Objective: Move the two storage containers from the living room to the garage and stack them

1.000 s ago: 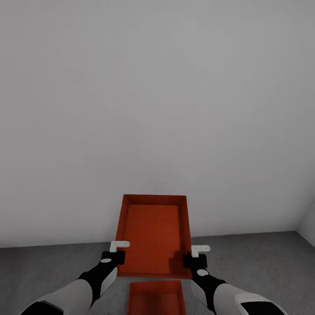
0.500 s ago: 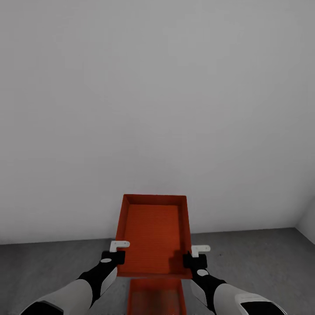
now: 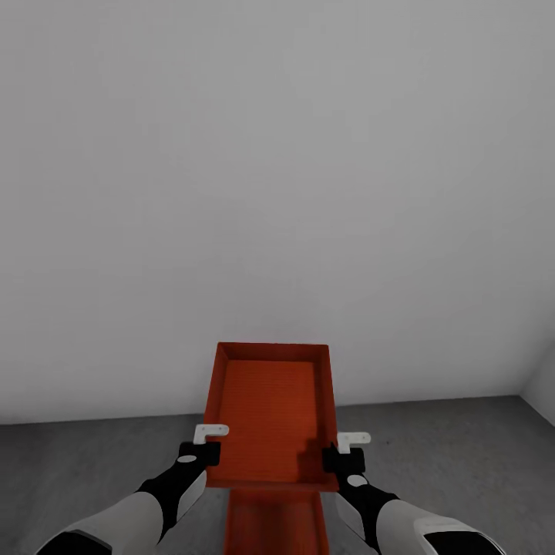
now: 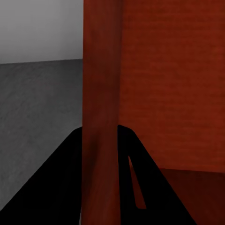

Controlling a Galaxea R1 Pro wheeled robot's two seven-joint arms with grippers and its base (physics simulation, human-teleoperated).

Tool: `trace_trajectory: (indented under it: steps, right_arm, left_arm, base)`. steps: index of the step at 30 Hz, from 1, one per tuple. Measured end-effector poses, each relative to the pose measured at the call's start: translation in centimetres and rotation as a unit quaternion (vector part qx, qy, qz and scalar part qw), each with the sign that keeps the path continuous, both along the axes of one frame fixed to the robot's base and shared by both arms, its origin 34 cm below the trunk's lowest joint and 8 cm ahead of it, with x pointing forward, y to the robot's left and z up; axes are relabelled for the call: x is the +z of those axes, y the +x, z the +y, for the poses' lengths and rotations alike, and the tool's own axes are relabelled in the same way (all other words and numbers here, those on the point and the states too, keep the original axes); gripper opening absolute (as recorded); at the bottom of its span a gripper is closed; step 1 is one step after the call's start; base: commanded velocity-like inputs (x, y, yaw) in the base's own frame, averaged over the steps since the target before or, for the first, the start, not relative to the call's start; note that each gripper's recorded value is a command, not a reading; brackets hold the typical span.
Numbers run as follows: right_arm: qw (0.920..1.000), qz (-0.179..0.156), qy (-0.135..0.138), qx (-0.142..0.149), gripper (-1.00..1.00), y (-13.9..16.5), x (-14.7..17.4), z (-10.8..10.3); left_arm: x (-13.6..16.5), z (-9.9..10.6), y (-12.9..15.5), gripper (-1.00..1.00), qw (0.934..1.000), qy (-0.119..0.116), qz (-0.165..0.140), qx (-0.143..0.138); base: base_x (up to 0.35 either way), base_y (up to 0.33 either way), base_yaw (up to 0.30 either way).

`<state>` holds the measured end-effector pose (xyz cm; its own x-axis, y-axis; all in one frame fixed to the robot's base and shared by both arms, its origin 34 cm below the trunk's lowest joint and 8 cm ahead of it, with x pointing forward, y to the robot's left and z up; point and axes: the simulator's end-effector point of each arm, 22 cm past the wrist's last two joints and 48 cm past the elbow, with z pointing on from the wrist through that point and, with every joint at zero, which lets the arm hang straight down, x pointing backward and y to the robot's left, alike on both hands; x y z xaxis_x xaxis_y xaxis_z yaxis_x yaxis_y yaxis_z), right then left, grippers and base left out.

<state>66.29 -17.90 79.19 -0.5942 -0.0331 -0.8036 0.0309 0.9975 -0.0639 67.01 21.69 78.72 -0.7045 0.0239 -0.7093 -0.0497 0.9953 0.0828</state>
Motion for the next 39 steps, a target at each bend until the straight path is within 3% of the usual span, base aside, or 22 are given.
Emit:
trace_trajectory:
  steps: [39]
  right_arm:
    - [0.9995,0.031,0.0,0.0,-1.0,-1.3,-3.3,0.0]
  left_arm:
    - [-3.4,0.0,-1.3,-1.0,0.9995,0.0,0.031,0.0]
  base:
    - [0.0,0.0,0.0]
